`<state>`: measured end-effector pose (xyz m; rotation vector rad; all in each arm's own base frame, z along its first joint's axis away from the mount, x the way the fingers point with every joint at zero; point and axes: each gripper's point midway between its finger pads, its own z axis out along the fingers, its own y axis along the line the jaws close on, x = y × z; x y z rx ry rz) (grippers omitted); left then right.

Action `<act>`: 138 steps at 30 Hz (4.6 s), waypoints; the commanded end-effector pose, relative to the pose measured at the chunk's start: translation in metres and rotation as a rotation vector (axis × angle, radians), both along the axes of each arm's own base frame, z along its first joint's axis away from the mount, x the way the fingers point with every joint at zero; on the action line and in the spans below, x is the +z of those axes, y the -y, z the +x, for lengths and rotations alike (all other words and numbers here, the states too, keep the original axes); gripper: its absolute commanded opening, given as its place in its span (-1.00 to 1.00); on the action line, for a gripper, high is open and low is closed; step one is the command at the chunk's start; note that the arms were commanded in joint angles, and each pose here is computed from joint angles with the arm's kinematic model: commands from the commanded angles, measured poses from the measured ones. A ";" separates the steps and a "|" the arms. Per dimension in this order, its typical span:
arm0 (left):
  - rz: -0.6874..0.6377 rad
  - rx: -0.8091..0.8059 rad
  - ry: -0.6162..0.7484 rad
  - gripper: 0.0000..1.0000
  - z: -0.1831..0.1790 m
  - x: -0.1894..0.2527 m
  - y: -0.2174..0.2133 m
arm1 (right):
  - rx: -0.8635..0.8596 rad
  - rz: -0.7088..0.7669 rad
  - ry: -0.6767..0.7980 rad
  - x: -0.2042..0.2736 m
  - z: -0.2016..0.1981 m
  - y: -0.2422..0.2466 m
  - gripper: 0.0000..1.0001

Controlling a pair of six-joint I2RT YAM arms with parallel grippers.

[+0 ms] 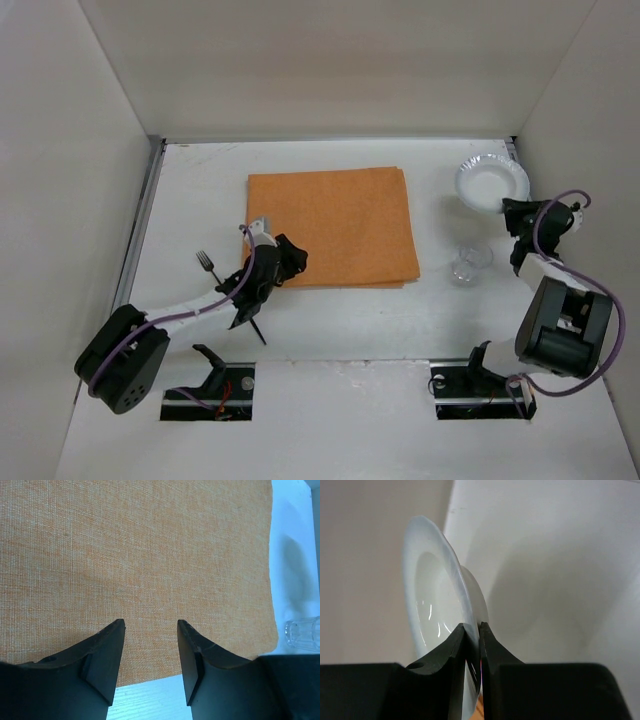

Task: Set the dinner table for one person

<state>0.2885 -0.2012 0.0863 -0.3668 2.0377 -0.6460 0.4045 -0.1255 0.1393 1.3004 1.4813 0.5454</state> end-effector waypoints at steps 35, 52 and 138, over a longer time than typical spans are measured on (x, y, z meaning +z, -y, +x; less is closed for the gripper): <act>-0.051 0.175 0.074 -0.15 0.015 0.019 -0.055 | 0.869 0.077 0.080 0.003 0.018 -0.437 -0.86; -0.056 0.166 0.083 -0.15 0.012 0.023 -0.051 | 0.821 0.065 -0.023 -0.036 -0.011 -0.422 -0.50; 0.289 0.251 -0.241 -0.14 -0.066 -0.030 -0.116 | 0.549 -0.413 -0.288 -0.011 -0.161 -0.218 0.05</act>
